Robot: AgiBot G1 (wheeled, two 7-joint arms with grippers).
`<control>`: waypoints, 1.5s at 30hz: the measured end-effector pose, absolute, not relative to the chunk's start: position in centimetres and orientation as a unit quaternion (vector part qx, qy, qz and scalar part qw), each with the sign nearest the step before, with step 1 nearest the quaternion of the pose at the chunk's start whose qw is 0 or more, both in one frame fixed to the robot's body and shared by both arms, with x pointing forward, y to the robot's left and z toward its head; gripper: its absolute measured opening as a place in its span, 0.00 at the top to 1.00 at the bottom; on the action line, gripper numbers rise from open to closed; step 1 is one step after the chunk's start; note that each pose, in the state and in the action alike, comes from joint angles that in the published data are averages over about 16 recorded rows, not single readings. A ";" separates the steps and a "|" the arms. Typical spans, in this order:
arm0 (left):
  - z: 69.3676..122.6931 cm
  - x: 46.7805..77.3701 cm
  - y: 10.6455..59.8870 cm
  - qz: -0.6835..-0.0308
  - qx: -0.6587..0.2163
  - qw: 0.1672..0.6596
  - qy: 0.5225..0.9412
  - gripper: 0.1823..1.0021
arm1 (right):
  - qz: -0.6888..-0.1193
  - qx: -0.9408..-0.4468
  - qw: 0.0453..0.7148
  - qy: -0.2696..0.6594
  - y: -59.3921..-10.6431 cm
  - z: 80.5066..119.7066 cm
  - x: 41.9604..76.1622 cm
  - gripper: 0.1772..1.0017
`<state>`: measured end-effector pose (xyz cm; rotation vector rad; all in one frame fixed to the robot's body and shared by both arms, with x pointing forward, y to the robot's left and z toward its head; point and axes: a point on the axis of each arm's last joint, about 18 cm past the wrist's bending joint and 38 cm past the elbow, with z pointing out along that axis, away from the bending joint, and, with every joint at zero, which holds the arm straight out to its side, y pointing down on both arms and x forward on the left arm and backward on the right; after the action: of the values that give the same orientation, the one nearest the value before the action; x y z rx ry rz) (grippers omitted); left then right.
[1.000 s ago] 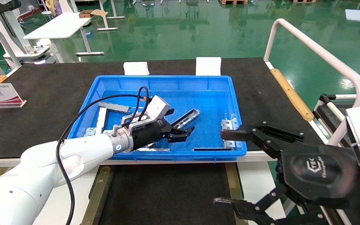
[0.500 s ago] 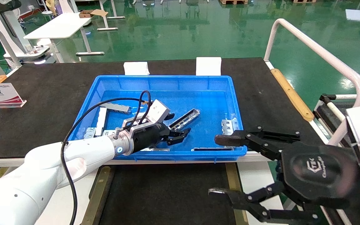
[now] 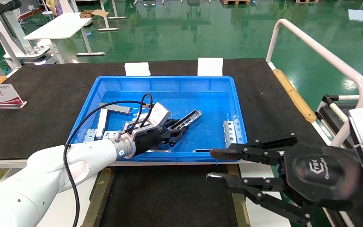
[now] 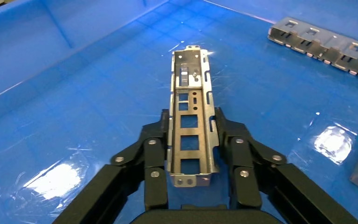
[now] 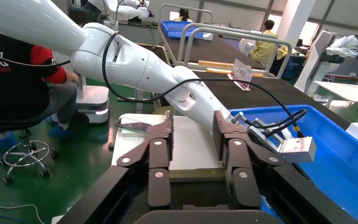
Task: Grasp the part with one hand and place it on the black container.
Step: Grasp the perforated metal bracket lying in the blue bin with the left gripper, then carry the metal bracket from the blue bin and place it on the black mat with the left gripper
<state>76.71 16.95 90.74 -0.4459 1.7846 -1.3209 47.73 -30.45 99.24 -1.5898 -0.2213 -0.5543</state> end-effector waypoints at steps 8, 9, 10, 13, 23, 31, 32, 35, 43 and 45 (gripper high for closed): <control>92.6 76.4 16.8 -0.550 -0.169 0.422 0.700 0.74 | -0.245 -0.703 0.661 -0.098 -30.5 99.2 47.7 0.82; 92.9 76.3 16.8 -0.555 -0.165 0.421 0.698 0.75 | -0.245 -0.703 0.661 -0.098 -30.5 99.2 47.7 0.84; 93.2 76.1 16.8 -0.560 -0.160 0.420 0.696 0.77 | -0.245 -0.703 0.661 -0.098 -30.5 99.2 47.7 0.85; 94.4 75.5 16.8 -0.577 -0.141 0.413 0.691 0.78 | -0.245 -0.703 0.661 -0.098 -30.5 99.2 47.7 0.91; 97.2 70.8 18.2 -0.637 -0.036 0.358 0.682 0.79 | -0.245 -0.703 0.661 -0.098 -30.5 99.2 47.7 0.98; 96.4 65.7 21.1 -0.653 0.033 0.294 0.697 0.79 | -0.245 -0.703 0.661 -0.098 -30.5 99.2 47.7 0.98; 96.0 65.1 21.4 -0.653 0.036 0.286 0.700 0.79 | -0.245 -0.703 0.661 -0.098 -30.5 99.2 47.7 0.98; 94.6 63.4 22.4 -0.654 0.041 0.262 0.709 0.79 | -0.245 -0.703 0.661 -0.098 -30.5 99.2 47.7 0.98; 89.0 59.2 24.1 -0.653 -0.002 0.208 0.729 0.79 | -0.245 -0.703 0.661 -0.098 -30.5 99.2 47.7 0.98; 87.4 58.3 24.3 -0.652 -0.024 0.198 0.732 0.79 | -0.245 -0.703 0.661 -0.098 -30.5 99.2 47.7 0.98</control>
<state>58.27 24.26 87.35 -0.0677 2.0466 -1.8239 47.73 -30.45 99.24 -1.5898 -0.2213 -0.5543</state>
